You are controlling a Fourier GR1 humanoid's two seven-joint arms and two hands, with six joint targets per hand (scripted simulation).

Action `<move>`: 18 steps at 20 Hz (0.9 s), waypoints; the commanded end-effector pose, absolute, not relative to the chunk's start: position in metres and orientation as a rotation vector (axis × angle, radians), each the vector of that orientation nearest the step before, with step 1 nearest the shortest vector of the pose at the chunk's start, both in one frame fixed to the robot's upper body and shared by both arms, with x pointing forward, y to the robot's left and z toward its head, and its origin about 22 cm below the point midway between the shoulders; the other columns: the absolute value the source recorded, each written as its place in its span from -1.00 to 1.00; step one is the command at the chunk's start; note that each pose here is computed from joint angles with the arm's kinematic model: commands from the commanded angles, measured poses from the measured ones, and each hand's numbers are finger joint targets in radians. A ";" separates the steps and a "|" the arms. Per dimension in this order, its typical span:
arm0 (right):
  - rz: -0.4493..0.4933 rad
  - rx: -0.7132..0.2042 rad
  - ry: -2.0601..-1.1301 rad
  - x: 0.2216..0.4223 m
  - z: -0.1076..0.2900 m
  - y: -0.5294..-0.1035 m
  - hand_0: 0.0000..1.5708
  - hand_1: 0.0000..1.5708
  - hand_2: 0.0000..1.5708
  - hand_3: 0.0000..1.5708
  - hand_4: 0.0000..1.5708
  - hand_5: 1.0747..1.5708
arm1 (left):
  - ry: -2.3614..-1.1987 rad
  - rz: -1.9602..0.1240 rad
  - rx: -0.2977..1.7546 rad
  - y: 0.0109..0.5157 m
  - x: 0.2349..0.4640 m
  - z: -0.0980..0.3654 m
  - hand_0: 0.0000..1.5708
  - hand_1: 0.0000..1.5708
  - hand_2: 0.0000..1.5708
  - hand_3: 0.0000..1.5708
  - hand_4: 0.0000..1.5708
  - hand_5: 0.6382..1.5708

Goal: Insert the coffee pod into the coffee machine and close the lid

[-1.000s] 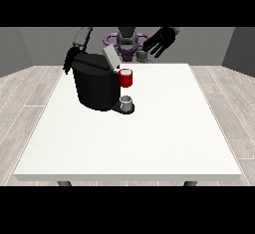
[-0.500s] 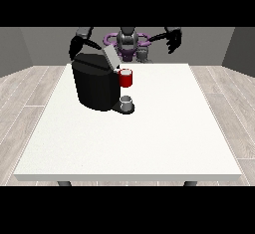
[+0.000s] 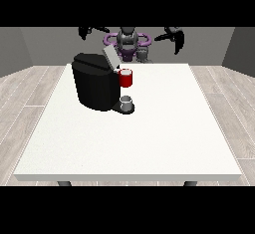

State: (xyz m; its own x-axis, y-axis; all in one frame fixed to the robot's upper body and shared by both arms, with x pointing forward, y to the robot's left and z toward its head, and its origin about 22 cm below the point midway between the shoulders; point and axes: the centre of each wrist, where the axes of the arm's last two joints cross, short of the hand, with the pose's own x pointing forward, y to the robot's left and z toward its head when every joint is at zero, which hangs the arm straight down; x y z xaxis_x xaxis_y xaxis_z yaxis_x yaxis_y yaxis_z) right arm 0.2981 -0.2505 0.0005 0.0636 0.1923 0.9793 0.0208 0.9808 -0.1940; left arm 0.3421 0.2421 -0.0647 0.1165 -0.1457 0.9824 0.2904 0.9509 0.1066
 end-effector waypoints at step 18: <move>-0.049 -0.109 -1.488 0.367 0.055 -0.272 -1.00 -1.00 -1.00 -1.00 -0.79 1.00 | -1.578 -0.343 -0.155 0.220 0.314 -0.020 -1.00 -1.00 -1.00 -1.00 -0.64 1.00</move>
State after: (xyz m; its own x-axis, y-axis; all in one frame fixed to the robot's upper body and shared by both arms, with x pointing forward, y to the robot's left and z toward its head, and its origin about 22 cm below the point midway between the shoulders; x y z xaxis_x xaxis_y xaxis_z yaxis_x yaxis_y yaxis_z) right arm 0.3586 -0.2781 0.0535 0.0587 0.0669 0.9960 0.0803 0.9942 -0.0715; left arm 0.3297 0.2228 -0.0178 -0.0261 -0.1126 0.9933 0.3081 0.9444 0.1152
